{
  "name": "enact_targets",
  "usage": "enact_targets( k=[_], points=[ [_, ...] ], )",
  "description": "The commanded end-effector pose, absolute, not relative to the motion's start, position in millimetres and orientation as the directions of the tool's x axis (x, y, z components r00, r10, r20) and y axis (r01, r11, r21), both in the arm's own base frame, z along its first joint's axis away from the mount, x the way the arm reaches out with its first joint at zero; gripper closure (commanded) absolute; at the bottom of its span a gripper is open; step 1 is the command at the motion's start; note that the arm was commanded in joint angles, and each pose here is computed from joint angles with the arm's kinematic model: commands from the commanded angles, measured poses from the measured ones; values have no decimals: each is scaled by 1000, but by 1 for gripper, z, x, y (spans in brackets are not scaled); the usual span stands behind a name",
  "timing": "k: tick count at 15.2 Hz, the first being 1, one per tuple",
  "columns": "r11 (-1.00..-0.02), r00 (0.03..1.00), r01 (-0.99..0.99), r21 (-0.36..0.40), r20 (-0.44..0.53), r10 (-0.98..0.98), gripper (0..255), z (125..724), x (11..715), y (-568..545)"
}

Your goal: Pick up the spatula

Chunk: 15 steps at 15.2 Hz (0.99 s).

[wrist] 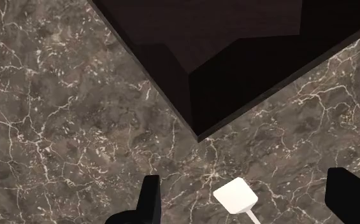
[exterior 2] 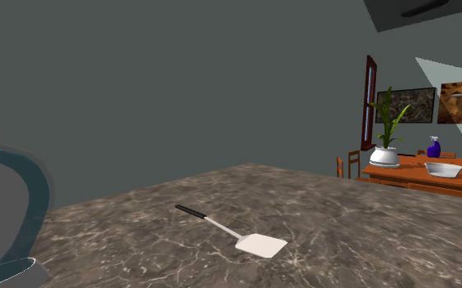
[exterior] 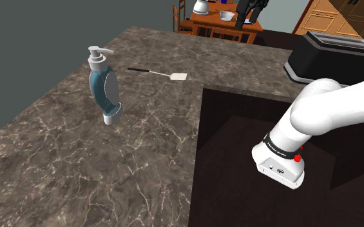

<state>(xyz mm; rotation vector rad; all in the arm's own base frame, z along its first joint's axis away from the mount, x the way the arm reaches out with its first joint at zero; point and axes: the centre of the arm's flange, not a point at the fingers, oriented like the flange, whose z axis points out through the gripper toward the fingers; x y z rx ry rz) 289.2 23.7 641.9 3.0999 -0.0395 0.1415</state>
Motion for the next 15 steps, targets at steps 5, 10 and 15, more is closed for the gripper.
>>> enact_targets(
  k=[5, 10, 15],
  points=[
    [-998, 995, 50, 33, 87, 53, 0, 613, 333, 26],
    [-989, 986, 146, 28, 82, 148, 0, 577, 388, 33],
    [-970, 967, 240, 22, 77, 241, 0, 540, 442, 46]
  ],
)
